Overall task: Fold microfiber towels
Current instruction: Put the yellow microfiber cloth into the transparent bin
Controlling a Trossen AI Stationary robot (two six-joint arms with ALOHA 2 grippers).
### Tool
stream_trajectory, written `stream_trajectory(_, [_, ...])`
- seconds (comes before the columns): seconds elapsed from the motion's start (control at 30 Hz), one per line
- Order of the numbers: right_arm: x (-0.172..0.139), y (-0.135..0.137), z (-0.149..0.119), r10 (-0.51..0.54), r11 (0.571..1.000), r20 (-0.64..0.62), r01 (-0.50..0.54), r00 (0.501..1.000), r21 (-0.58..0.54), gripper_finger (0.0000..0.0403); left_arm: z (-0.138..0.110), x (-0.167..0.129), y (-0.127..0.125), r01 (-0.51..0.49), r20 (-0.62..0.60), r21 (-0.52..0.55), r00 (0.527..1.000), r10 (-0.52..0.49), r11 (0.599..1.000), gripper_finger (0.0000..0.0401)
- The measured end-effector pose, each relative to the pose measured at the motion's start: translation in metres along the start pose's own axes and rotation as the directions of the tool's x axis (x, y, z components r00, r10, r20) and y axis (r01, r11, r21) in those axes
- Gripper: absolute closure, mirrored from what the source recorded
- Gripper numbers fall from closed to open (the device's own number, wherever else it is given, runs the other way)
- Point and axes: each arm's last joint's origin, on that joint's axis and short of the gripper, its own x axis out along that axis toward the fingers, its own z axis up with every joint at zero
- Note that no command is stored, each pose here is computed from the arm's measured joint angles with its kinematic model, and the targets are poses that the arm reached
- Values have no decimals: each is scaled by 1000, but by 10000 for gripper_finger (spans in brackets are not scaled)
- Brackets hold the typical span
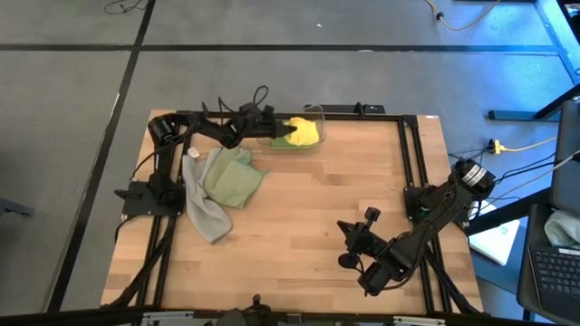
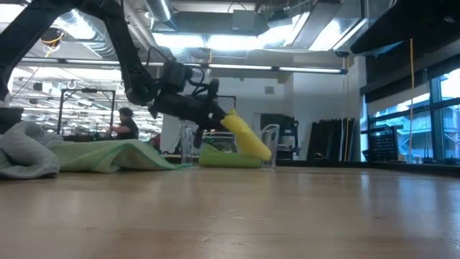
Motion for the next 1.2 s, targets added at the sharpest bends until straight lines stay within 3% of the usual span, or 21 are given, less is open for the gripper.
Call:
stream_trajectory(0.43, [0, 0, 0, 1, 1000, 0, -1, 1000, 2, 381, 13, -8, 11, -36, 45, 5, 998, 36, 999, 385])
stream_trajectory(0.67, [0, 0, 0, 2, 1000, -1, -2, 1000, 23, 381, 14, -8, 10, -5, 20, -18, 1000, 5, 1000, 352])
stream_trajectory(0.9, [0, 0, 0, 3, 1000, -2, -3, 1000, 23, 381, 11, -7, 7, 26, -11, 43, 1000, -26, 999, 314])
stream_trajectory(1.2, [0, 0, 0, 3, 1000, -1, -3, 1000, 25, 381, 22, -12, 10, 42, 30, 36, 999, -43, 999, 267])
